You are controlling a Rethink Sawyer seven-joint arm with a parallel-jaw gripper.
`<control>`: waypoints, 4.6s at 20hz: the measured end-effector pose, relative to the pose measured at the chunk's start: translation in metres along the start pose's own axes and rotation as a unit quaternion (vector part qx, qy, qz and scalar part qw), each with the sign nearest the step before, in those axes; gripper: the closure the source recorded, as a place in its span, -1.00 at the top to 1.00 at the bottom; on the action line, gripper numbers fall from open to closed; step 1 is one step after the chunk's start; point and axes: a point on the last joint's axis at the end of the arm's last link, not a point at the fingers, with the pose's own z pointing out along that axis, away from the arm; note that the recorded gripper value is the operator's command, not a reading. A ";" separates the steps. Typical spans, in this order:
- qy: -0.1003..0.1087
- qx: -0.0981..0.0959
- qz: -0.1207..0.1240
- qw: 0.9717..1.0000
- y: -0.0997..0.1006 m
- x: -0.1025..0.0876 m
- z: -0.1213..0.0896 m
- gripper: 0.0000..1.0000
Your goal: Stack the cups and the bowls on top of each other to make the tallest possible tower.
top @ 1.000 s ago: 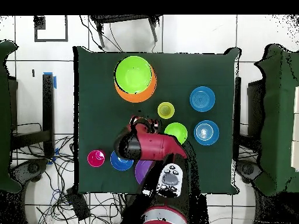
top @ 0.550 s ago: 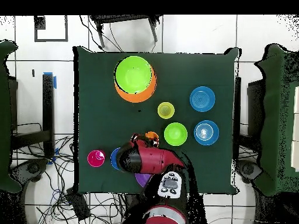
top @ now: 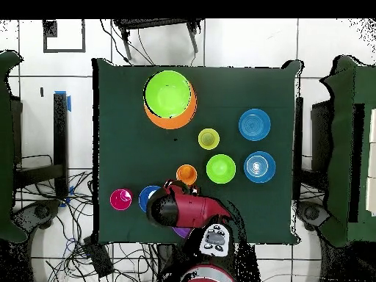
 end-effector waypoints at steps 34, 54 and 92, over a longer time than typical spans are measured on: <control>0.082 -0.009 0.021 0.996 -0.014 0.072 -0.015 1.00; -0.006 -0.024 -0.033 0.999 0.030 0.096 0.014 1.00; -0.006 0.034 -0.042 0.999 -0.014 0.134 0.041 -1.00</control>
